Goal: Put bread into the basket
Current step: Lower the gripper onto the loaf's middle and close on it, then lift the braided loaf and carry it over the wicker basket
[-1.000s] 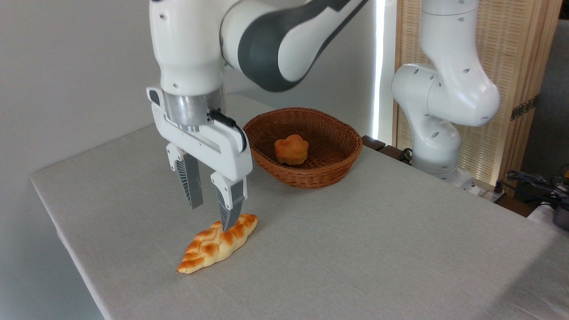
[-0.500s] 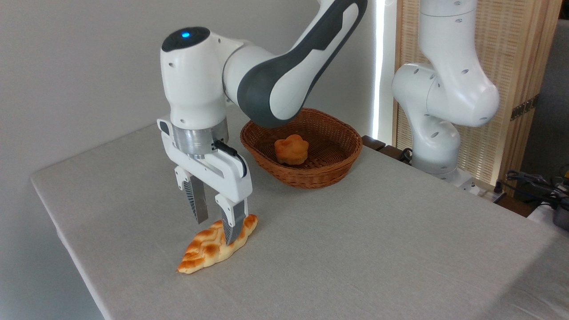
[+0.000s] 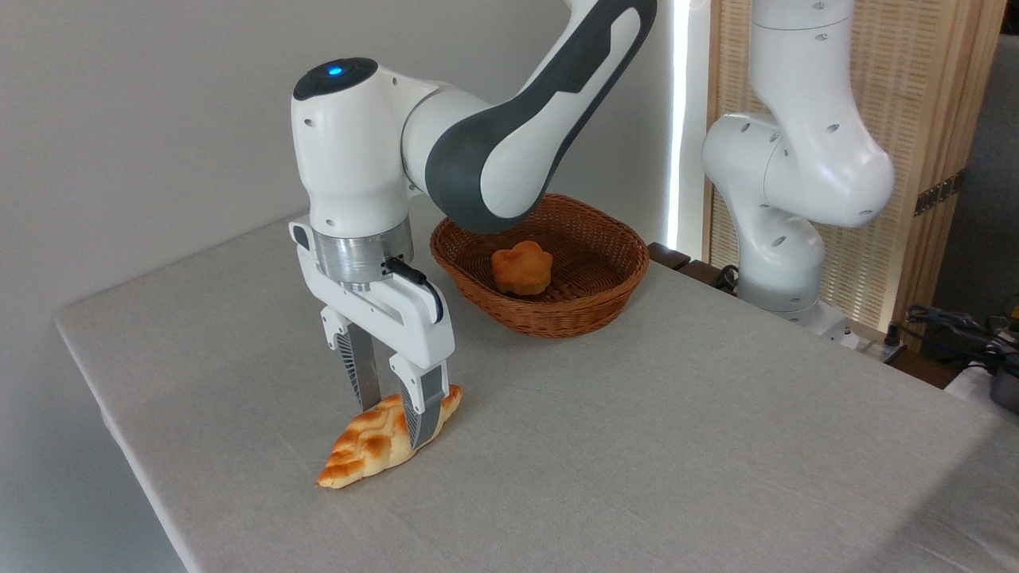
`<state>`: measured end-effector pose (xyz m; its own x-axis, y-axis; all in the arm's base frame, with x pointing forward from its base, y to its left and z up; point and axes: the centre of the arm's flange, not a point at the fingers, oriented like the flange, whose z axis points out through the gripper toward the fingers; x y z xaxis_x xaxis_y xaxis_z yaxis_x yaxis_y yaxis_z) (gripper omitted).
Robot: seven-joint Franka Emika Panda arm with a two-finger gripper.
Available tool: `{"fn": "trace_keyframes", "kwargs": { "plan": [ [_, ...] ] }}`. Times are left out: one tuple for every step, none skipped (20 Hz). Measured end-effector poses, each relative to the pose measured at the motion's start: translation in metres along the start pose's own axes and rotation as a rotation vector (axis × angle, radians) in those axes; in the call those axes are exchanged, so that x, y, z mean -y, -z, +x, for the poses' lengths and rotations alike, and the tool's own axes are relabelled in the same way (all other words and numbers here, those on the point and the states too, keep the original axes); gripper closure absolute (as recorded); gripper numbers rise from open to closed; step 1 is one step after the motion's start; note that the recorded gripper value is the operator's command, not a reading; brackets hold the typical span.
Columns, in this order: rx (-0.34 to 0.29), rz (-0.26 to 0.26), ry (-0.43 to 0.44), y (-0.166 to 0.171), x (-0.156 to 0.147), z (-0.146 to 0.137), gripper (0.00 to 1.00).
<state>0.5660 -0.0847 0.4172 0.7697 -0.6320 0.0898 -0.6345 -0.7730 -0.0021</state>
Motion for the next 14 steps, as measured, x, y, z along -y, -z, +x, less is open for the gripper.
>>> {"fn": "trace_keyframes", "kwargs": {
  "plan": [
    [0.003,-0.002,-0.004,-0.0018,-0.0023,0.0003,0.61],
    [0.005,-0.003,-0.006,-0.0027,-0.0034,0.0005,0.74],
    [0.007,-0.005,-0.008,-0.0040,-0.0046,0.0005,0.79],
    [0.008,-0.005,-0.008,-0.0046,-0.0049,0.0005,0.88],
    [0.010,-0.007,-0.009,-0.0059,-0.0051,0.0006,0.91],
    [0.011,-0.007,-0.009,-0.0067,-0.0052,0.0006,0.92],
    [0.013,-0.009,-0.009,-0.0082,-0.0052,0.0006,0.96],
    [0.015,-0.010,-0.009,-0.0096,-0.0051,0.0006,0.97],
    [0.016,-0.010,-0.009,-0.0102,-0.0050,0.0006,0.97],
    [0.016,-0.010,-0.010,-0.0102,-0.0051,0.0007,0.97],
    [0.016,-0.010,-0.010,-0.0102,-0.0051,0.0008,0.97],
    [0.016,-0.010,-0.010,-0.0102,-0.0051,0.0008,0.97],
    [0.016,-0.010,-0.010,-0.0102,-0.0051,0.0008,0.96],
    [0.016,-0.010,-0.010,-0.0102,-0.0052,0.0008,0.96]
  ]
}}
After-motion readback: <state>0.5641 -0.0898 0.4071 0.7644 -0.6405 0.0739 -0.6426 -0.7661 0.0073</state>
